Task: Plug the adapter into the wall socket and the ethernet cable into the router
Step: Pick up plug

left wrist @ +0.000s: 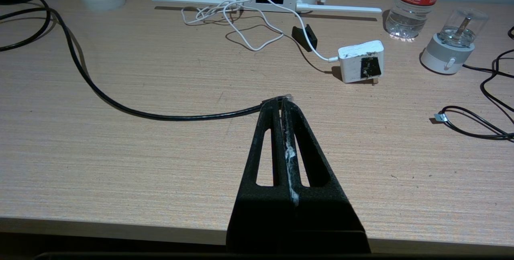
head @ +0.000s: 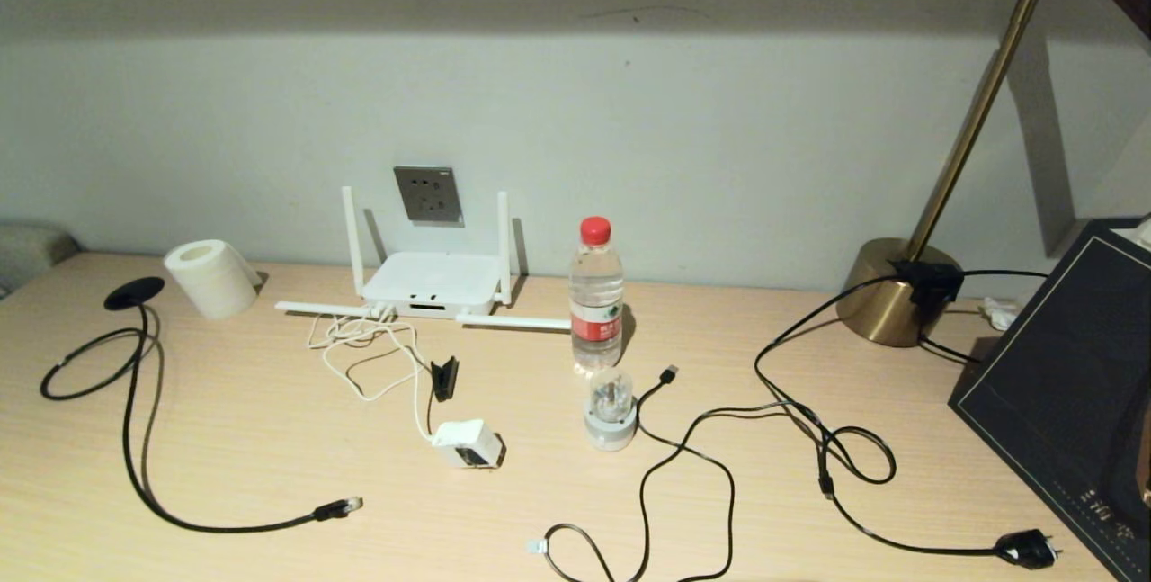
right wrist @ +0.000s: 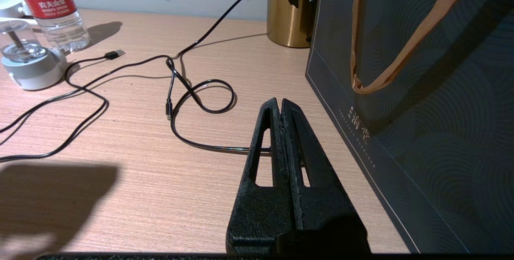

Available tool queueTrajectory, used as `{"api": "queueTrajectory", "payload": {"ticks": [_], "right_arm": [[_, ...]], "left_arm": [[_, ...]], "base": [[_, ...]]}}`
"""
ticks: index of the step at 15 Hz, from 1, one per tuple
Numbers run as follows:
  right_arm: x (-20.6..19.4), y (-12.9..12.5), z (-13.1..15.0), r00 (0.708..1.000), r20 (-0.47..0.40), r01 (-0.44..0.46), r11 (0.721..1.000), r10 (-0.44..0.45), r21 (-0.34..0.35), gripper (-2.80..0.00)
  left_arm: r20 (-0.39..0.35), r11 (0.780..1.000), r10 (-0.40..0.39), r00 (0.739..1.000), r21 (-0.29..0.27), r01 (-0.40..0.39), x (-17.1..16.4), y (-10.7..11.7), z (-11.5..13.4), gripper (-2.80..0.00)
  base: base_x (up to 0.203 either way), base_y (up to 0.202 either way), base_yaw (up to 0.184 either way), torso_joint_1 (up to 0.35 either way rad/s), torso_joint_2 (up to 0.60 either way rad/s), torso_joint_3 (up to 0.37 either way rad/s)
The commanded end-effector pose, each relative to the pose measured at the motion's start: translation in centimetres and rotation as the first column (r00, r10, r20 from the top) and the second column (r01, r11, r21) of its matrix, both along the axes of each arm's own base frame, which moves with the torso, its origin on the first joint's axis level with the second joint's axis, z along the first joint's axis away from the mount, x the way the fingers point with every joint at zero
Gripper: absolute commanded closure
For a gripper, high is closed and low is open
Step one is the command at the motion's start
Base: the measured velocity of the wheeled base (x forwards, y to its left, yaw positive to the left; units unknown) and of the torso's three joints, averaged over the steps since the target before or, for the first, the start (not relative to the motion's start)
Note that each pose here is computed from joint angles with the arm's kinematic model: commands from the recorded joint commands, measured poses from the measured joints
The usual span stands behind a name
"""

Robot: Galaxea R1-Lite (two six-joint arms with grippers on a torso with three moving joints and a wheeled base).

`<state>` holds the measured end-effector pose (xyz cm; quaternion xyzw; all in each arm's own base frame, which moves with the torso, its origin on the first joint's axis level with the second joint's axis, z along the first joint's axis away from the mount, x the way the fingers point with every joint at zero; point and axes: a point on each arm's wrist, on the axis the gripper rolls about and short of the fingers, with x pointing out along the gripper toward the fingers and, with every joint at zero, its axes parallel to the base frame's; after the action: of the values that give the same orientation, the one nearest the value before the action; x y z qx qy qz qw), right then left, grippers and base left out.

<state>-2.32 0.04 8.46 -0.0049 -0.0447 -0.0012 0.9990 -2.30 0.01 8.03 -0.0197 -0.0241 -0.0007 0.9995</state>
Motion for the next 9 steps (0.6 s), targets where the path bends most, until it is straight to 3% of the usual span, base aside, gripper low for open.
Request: {"api": "queueTrajectory", "payload": {"ticks": [1,9], "right_arm": [[0.29,0.00,-0.94,0.999,-0.035,0.000,1.000,0.000,0.000,0.00],[0.28,0.00,-0.92,0.999,-0.034,-0.002,1.000,0.002,0.000,0.00]], "left_arm": [[-0.015,1.000,0.000,1.000,0.001,0.000,0.12,0.00,-0.37,0.00],[-0.013,1.000,0.001,1.000,0.012,-0.001,0.11,0.00,-0.38,0.00]], "base": [[0.000,0.000,0.000,0.000,0.00,0.000],[0.000,0.000,0.000,0.000,0.00,0.000]]}}
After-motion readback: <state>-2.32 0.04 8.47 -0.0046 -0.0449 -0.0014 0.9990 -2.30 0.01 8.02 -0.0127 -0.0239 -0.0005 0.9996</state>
